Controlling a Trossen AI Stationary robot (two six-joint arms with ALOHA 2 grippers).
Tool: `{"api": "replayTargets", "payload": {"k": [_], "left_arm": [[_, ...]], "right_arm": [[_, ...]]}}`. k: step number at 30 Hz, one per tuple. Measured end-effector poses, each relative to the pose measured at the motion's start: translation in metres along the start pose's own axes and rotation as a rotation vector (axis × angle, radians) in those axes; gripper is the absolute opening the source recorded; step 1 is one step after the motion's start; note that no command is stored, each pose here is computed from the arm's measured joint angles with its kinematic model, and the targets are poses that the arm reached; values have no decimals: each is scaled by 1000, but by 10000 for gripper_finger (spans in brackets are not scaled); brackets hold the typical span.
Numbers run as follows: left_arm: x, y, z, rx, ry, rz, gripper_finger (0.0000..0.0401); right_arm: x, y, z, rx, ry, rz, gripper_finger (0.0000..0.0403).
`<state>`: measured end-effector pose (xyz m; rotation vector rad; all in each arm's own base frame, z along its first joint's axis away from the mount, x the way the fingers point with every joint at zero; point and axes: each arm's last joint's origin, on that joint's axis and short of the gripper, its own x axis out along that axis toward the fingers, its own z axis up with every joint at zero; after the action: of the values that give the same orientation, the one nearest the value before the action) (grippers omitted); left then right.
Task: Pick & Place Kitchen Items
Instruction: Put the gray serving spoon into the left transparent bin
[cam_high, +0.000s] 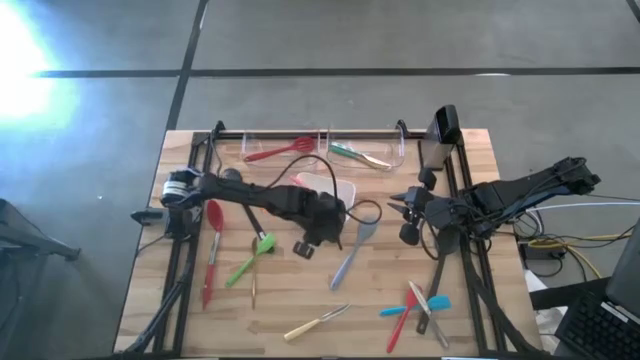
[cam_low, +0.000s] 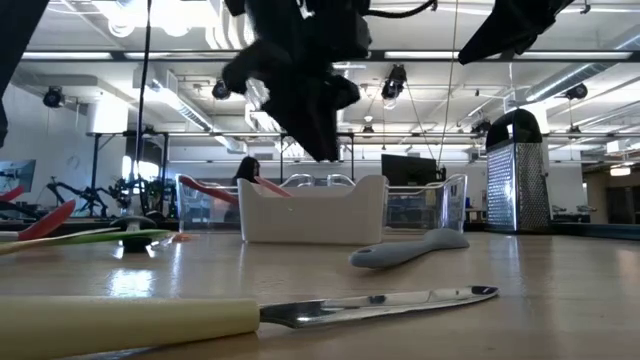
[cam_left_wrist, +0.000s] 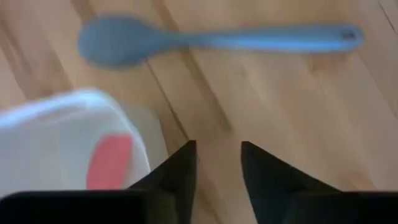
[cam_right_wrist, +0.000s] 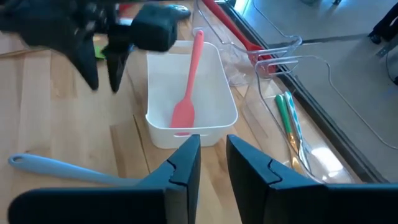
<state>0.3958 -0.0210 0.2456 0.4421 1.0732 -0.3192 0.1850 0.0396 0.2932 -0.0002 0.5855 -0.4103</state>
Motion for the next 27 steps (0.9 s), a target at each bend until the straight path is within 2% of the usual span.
{"api": "replayTargets", "payload": {"k": [4,8,17,22,27], "left_arm": [[12,7,0,6,-45,38,60],[27,19,-8,-21,-32,16,8],[60,45,-21,-58,9,-2,4],[62,68,-20,-86,-15,42,3],[56,74,-19,-116,-20,49,2]], "right_arm": [[0,0,0,0,0,0,63],[0,0,0,0,0,1,66],[0,0,0,-3,1,-1,79],[0,0,-1,-10,8,-4,81],[0,0,-1,-8,9,-5,71]]}}
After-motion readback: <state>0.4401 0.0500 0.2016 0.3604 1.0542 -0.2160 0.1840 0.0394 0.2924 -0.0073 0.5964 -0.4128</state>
